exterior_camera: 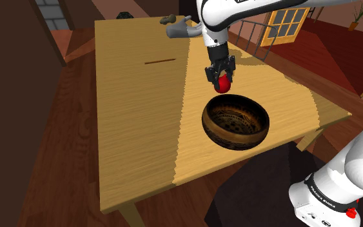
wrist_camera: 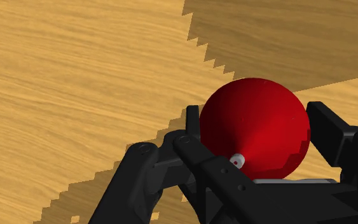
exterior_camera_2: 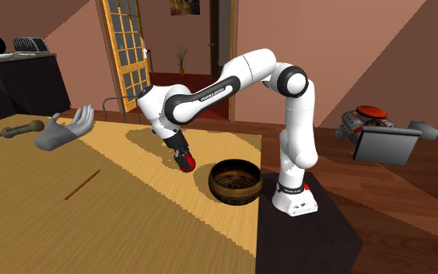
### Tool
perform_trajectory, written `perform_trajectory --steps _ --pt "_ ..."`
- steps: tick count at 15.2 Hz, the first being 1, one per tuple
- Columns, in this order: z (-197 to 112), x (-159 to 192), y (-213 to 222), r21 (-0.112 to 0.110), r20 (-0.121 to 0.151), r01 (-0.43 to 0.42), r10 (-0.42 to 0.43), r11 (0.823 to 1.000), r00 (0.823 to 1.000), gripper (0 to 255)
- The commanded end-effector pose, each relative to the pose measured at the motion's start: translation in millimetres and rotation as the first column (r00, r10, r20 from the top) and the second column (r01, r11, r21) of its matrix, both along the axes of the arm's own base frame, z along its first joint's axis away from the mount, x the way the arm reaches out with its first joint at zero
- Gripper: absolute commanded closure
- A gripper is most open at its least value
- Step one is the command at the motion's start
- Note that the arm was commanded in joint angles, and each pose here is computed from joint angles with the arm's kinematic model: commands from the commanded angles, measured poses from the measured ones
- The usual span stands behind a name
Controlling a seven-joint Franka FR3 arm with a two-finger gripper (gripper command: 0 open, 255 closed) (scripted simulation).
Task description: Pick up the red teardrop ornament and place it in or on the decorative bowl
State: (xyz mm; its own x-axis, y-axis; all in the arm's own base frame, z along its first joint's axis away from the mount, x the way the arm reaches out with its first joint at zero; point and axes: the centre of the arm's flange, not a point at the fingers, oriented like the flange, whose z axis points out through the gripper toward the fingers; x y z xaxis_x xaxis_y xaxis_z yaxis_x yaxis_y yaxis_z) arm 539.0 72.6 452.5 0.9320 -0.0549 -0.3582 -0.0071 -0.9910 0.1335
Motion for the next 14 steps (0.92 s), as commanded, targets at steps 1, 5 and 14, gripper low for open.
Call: perform_trajectory --steps 1,5,14 --pt "5 0 0 0.000 0.000 0.000 0.000 1.000 1.000 255" --pt "26 0 0 0.000 0.000 0.000 0.000 1.000 1.000 255" --pt "74 0 0 0.000 0.000 0.000 0.000 1.000 1.000 255"
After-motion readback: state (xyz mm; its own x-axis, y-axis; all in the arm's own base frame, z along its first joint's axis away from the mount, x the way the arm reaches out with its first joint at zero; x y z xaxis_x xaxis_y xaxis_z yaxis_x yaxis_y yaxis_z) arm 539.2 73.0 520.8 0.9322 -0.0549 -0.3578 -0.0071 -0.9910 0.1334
